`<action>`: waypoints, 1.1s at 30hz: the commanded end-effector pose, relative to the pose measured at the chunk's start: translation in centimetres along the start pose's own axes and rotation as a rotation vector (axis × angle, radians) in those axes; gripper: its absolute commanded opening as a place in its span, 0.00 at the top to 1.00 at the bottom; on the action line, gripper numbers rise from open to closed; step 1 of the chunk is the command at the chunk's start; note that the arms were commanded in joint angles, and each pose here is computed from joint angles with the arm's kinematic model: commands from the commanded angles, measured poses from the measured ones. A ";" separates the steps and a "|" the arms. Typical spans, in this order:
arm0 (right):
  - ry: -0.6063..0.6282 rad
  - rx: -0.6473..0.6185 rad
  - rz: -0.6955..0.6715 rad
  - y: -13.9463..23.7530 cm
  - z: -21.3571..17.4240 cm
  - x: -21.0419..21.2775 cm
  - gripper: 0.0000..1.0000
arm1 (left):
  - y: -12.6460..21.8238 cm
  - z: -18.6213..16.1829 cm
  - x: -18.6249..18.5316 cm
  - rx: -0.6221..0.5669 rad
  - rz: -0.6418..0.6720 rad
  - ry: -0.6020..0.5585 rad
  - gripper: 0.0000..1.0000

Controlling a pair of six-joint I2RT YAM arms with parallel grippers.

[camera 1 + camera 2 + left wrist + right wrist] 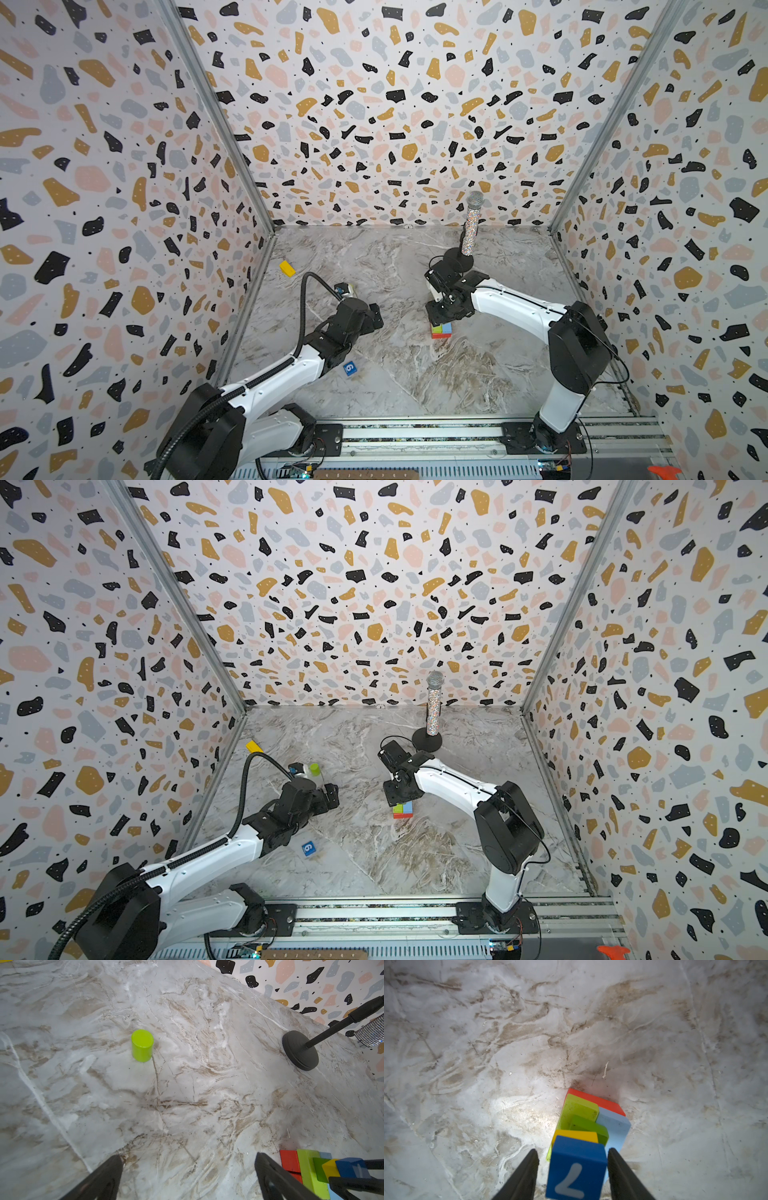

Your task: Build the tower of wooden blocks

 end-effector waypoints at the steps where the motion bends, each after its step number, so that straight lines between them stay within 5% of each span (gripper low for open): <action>1: -0.017 0.009 -0.020 -0.1 -0.2 -0.1 0.47 | 0.2 0.3 0.1 -0.014 -0.012 -0.011 0.00; 33: -0.005 0.034 -0.077 -0.6 -0.9 -1.0 0.63 | 0.2 0.6 0.3 -0.012 -0.014 -0.010 0.00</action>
Point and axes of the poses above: each gripper's point midway between its finger pads, its own y axis back along the fingers, its own x axis along the line the jaws close on, z = x × y, the point moved 3 cm from there along y, back along the fingers, and after that the axes turned 9 degrees about y, right-handed, at the moved point
